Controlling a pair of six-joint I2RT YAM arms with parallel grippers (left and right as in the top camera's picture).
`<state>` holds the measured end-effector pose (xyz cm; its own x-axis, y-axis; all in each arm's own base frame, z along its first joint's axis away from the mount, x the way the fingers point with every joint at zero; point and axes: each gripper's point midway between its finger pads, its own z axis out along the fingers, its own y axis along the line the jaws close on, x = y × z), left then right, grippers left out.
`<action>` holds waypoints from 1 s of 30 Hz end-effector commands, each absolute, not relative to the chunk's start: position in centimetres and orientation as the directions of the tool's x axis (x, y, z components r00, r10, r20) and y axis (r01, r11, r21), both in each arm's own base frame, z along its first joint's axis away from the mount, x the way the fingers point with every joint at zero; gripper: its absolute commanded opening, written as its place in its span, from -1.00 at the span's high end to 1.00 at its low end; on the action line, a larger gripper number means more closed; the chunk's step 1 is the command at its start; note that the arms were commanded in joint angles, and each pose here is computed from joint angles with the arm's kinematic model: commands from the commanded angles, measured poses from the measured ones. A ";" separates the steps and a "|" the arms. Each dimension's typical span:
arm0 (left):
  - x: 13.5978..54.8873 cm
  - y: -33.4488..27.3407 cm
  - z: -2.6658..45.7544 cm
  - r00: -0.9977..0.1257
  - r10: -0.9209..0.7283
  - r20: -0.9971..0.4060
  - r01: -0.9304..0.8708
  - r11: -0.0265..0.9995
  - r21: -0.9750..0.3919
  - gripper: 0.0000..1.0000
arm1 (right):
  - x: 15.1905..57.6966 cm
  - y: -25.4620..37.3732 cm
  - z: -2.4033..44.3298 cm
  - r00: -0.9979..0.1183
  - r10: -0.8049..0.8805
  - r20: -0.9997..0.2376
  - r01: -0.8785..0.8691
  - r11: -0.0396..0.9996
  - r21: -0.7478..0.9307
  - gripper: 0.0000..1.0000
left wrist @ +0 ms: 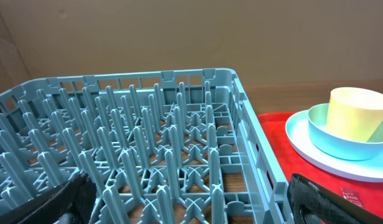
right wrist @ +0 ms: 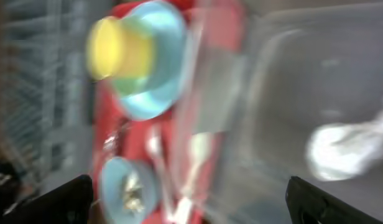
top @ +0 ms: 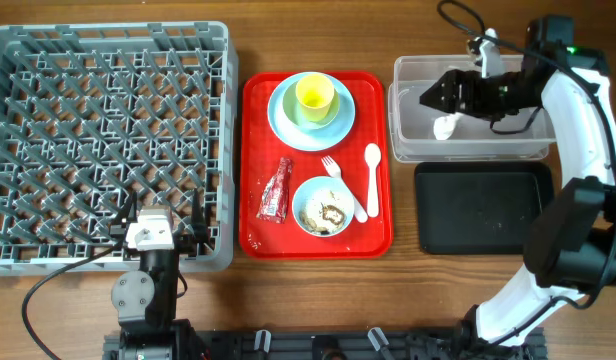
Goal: Sort waste into correct bins and load items into the dishwasher rack
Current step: 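Move the right gripper to the red snack wrapper and grasp it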
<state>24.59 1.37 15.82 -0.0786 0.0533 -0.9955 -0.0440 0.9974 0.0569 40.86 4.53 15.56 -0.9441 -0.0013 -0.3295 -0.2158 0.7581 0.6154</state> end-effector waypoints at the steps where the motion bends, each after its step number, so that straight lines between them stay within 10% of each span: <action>1: 24.6 1.4 15.6 -0.080 0.066 -0.995 -0.044 0.997 0.069 -1.00 | 39.5 5.7 19.3 -0.909 -0.035 -0.416 -0.322 0.694 0.644 -0.99; 5: 24.6 1.4 15.6 -0.080 0.066 -0.995 -0.044 0.997 0.069 -1.00 | 39.3 4.0 17.6 -0.955 0.057 -0.290 -0.138 0.780 0.610 -1.00; 15: 24.6 1.4 15.6 -0.080 0.066 -0.995 -0.044 0.997 0.069 -1.00 | 35.8 18.3 18.6 -0.928 -0.230 -0.292 -0.371 0.641 0.672 -0.50; 30: 24.6 1.4 15.6 -0.080 0.066 -0.995 -0.044 0.997 0.069 -1.00 | 31.8 32.4 13.0 -0.911 -0.107 -0.399 -0.176 0.974 0.141 -0.33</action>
